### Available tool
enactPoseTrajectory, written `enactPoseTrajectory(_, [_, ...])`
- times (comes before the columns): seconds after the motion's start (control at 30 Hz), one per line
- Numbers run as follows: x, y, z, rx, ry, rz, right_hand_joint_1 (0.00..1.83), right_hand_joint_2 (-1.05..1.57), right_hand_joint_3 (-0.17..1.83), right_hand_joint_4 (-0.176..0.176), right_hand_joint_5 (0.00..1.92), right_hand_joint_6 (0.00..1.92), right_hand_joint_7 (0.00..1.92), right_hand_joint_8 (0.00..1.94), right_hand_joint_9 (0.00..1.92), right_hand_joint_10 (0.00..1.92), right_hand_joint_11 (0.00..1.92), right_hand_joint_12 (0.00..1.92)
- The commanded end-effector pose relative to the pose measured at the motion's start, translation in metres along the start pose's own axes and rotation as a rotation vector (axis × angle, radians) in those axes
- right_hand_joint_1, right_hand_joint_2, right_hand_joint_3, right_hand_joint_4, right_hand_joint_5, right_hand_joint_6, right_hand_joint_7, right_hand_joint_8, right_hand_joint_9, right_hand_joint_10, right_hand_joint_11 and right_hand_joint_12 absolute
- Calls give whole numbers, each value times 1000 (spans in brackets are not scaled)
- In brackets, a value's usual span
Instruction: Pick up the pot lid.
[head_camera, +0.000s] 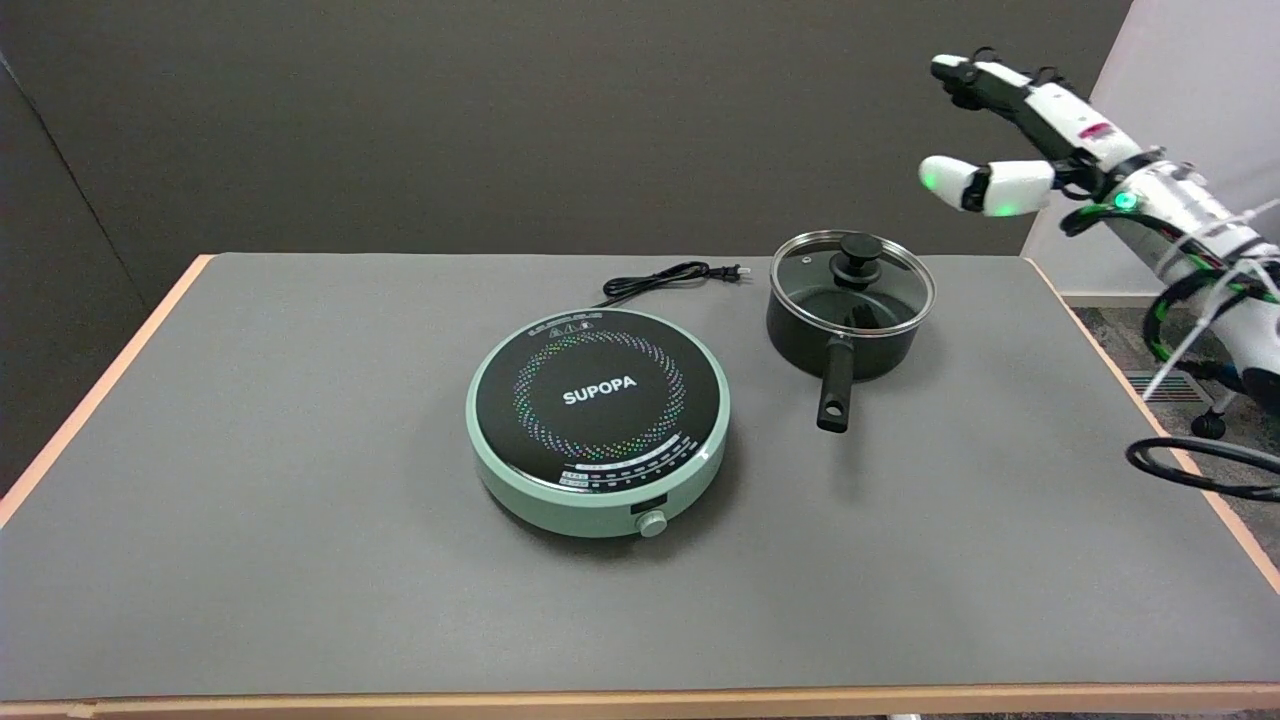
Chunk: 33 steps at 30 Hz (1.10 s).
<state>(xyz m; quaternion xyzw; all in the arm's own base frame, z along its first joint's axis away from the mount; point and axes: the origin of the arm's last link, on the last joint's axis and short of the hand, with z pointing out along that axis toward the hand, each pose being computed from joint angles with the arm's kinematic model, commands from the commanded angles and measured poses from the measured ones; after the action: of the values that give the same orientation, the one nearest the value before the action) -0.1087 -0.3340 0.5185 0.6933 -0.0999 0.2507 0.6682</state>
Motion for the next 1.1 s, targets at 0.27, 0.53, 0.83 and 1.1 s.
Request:
enactPoseTrajectory(0.27, [-43, -49, 95, 82, -228, -369, 541, 466, 924, 82, 245, 142, 304, 144, 319, 199, 126, 451])
enactPoseTrajectory(0.53, [-47, -28, 95, 9, -278, -429, 528, 466, 939, 94, 290, 145, 312, 139, 342, 201, 148, 446])
enactPoseTrajectory(0.83, [-56, -19, 93, -19, -366, -548, 532, 455, 936, 107, 306, 148, 326, 144, 356, 204, 194, 451])
enactPoseTrajectory(1.1, [-68, -16, 91, -20, -421, -588, 520, 453, 933, 110, 307, 148, 337, 145, 371, 210, 200, 453])
